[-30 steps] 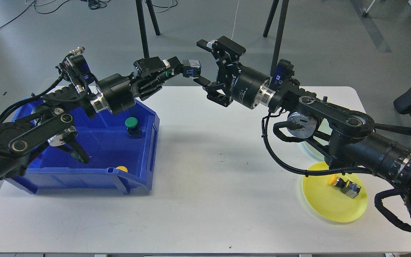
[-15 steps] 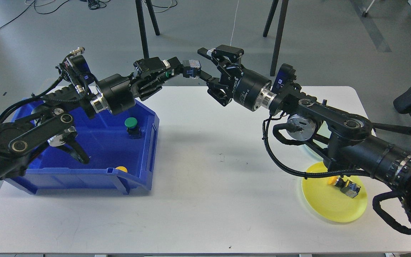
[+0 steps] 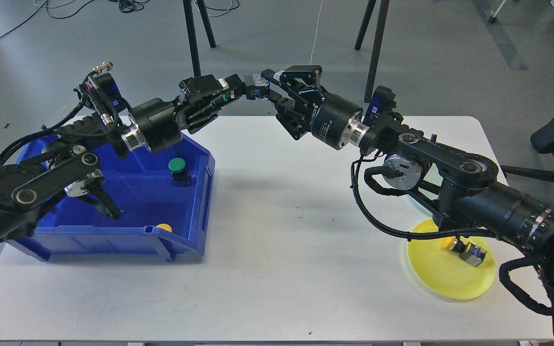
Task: Pass button and place on color plate
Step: 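Take the green button with the right gripper, open the left, then lower the green button onto the pale teal plate and release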
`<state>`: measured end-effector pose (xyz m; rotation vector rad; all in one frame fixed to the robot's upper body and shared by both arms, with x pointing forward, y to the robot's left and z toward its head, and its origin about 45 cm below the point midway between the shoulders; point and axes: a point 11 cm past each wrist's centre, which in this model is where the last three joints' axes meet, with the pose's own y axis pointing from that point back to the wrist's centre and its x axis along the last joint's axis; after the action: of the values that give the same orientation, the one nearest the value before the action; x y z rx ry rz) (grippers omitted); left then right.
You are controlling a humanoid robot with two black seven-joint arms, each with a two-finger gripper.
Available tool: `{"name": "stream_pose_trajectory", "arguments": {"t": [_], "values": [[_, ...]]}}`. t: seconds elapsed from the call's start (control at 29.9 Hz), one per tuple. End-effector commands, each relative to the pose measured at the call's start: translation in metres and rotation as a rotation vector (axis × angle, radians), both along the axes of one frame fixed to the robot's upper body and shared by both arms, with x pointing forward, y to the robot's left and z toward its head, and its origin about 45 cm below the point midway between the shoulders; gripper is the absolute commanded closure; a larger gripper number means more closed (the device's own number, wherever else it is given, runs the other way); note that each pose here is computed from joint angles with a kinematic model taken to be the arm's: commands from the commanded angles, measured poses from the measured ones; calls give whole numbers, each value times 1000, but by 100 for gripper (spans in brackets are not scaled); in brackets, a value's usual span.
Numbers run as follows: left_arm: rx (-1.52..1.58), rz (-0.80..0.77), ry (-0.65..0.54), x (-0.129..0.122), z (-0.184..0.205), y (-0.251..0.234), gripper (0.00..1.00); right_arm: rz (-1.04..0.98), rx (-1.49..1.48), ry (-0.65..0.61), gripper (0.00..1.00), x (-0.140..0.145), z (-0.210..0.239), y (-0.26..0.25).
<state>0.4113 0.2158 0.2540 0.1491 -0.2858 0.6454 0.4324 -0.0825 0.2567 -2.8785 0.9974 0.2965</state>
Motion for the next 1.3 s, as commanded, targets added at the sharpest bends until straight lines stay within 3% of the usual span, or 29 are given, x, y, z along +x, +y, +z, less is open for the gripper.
{"name": "stream_pose_trajectory", "arguments": {"t": [0.0, 0.07, 0.23, 0.57, 0.74, 0.9, 1.07, 1.27], "values": [[-10, 3, -1, 1, 1, -1, 66, -2, 2, 5, 100, -1, -2, -1], [-24, 9, -8, 2, 5, -2, 53, 0, 1, 4, 100, -1, -2, 0], [-34, 8, -11, 3, 7, -3, 34, 3, 4, 3, 100, -1, 0, 1], [-37, 8, -8, 3, 7, -2, 22, -29, 29, 6, 100, 2, 2, -11], [-66, 22, 4, 4, 9, -1, 20, -171, -10, 20, 100, 14, -10, -81], [-136, 57, 34, 8, 15, 5, 18, -465, -205, 36, 100, 13, -30, -210], [-131, 70, 35, 9, 13, 9, 18, -786, -445, 125, 100, -31, -76, -320], [-128, 79, 52, 8, 4, 10, 17, -910, -619, 234, 100, -94, -124, -374]]}}
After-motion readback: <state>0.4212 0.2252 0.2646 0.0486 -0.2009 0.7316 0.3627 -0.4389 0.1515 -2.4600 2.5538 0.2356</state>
